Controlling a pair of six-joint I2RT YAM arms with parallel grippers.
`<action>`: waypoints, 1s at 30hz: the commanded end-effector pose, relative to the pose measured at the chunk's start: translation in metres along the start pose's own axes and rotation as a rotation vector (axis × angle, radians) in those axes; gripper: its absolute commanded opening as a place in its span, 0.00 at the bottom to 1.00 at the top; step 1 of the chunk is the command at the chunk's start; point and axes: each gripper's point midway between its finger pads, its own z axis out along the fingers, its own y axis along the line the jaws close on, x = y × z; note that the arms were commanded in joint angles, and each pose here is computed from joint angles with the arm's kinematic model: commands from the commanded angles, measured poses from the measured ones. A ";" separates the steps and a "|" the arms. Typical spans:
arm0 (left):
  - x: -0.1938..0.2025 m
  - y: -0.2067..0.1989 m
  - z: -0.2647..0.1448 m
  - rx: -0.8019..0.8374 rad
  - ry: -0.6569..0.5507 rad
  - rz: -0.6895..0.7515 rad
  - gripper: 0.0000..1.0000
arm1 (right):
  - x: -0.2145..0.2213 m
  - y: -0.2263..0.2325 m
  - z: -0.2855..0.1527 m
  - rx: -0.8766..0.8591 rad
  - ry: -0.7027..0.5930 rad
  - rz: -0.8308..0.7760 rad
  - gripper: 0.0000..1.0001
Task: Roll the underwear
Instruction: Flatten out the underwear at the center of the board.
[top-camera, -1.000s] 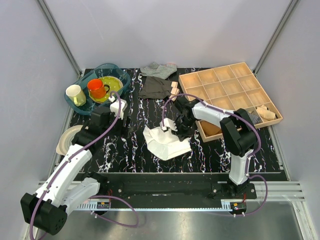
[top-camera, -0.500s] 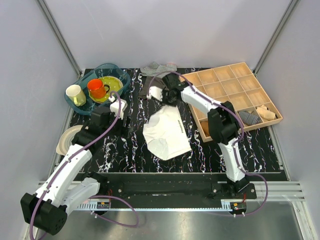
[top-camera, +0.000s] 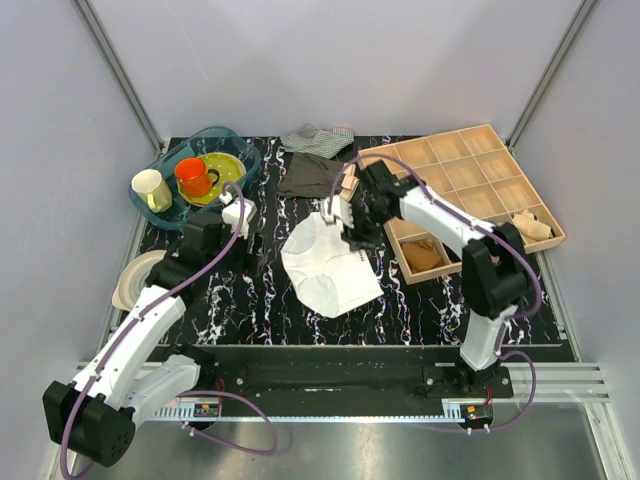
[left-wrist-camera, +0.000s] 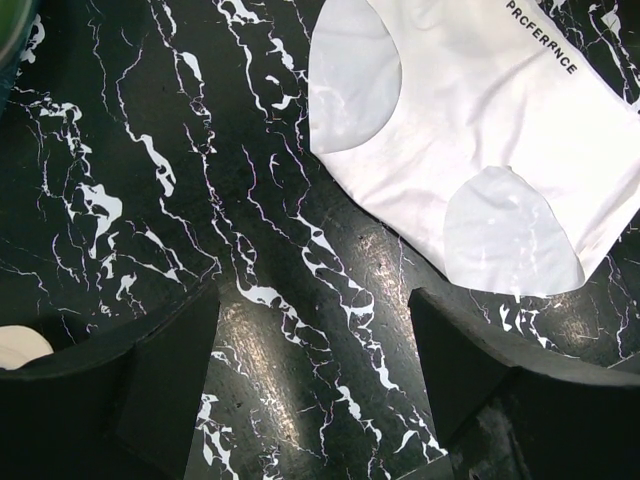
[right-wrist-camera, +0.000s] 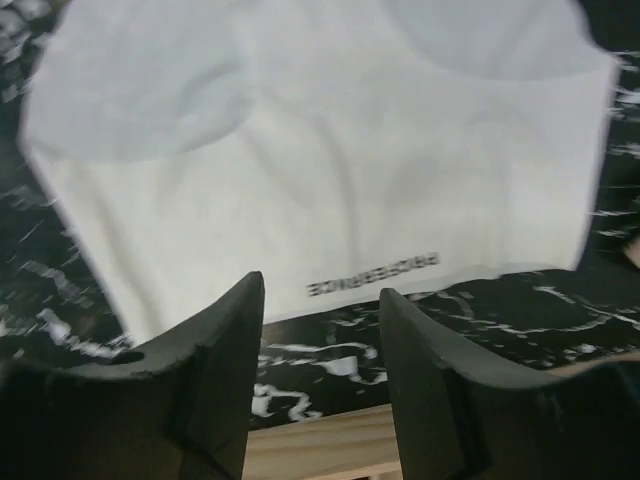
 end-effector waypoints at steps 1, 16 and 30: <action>-0.009 -0.003 0.003 0.026 -0.034 0.005 0.80 | 0.005 0.104 -0.011 -0.294 -0.120 -0.217 0.56; -0.032 -0.043 0.059 0.419 0.090 -0.258 0.96 | 0.013 0.064 -0.004 -0.180 -0.120 -0.004 0.51; -0.045 -0.015 0.147 0.391 0.282 -0.245 0.77 | 0.020 -0.092 0.037 -0.154 -0.101 0.127 0.51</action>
